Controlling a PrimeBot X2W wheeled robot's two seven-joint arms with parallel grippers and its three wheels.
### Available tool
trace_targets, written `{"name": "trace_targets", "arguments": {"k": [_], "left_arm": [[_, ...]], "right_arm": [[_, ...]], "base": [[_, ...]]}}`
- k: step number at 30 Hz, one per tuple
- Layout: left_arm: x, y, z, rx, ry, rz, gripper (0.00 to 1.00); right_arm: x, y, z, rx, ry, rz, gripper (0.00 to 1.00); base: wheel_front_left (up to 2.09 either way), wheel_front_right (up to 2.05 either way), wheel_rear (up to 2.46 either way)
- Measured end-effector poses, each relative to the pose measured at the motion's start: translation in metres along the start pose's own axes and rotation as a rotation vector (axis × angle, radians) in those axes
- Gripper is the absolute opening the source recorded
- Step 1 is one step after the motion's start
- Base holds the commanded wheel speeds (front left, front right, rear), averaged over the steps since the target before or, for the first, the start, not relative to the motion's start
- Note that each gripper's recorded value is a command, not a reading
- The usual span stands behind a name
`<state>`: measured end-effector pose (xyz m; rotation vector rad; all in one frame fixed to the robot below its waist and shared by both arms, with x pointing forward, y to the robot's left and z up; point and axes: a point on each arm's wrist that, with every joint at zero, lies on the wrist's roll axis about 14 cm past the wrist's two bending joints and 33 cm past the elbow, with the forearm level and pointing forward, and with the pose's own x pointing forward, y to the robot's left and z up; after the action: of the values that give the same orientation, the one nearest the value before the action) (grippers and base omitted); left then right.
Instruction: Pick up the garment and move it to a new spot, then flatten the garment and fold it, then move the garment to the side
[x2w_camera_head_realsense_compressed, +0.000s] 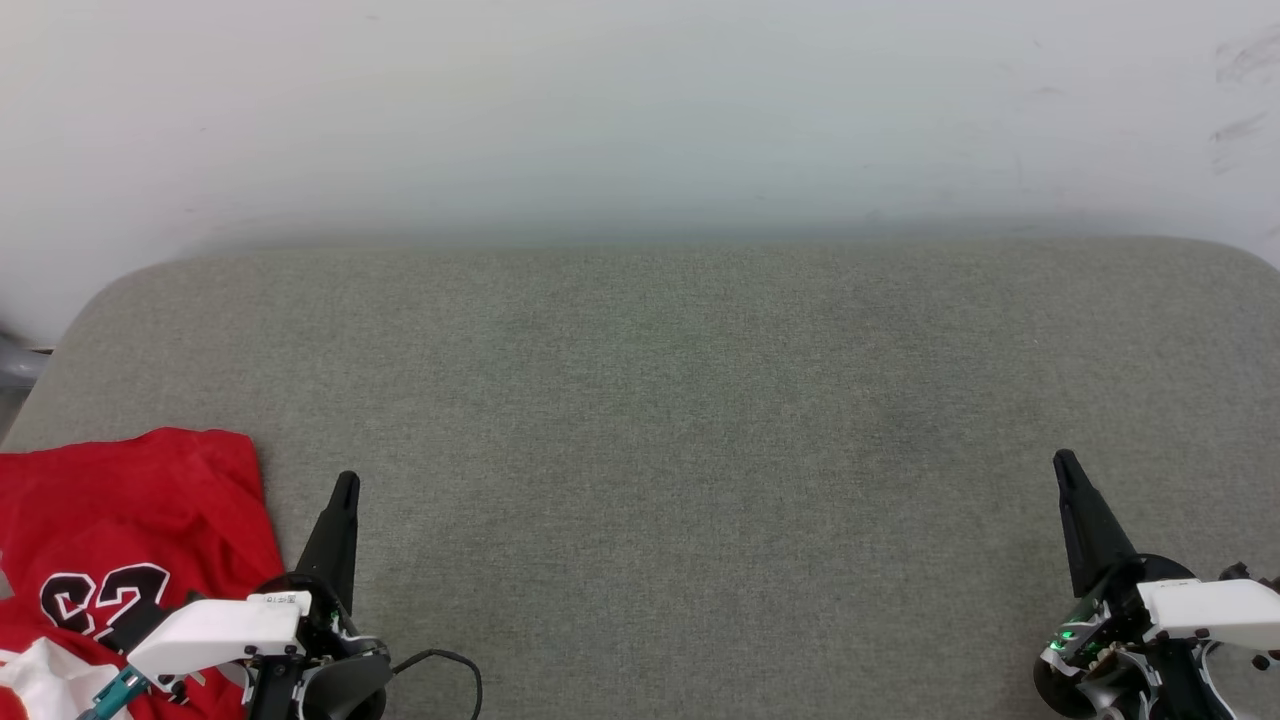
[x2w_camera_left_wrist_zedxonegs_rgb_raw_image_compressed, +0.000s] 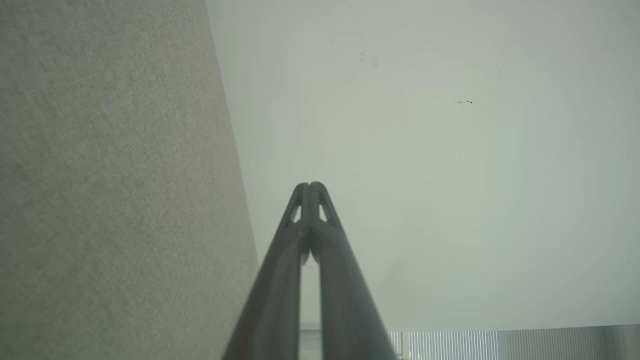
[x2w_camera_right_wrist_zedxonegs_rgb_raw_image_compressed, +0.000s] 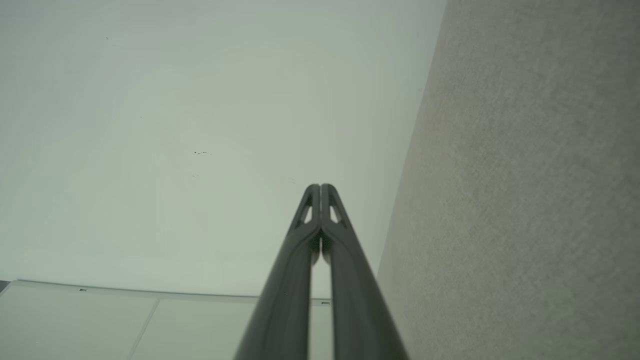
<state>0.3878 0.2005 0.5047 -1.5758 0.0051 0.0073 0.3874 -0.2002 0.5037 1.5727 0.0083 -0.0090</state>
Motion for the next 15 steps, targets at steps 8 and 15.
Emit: {"name": "trace_targets", "arguments": {"k": [8, 15], "left_arm": [[0.0, 0.0, 0.0, 0.0, 0.0, 0.0, 0.0], [0.0, 0.0, 0.0, 0.0, 0.0, 0.0, 0.0]], "right_arm": [[0.0, 0.0, 0.0, 0.0, 0.0, 0.0, 0.0], [0.0, 0.0, 0.0, 0.0, 0.0, 0.0, 0.0]], "base": [[0.0, 0.0, 0.0], [0.0, 0.0, 0.0]]}}
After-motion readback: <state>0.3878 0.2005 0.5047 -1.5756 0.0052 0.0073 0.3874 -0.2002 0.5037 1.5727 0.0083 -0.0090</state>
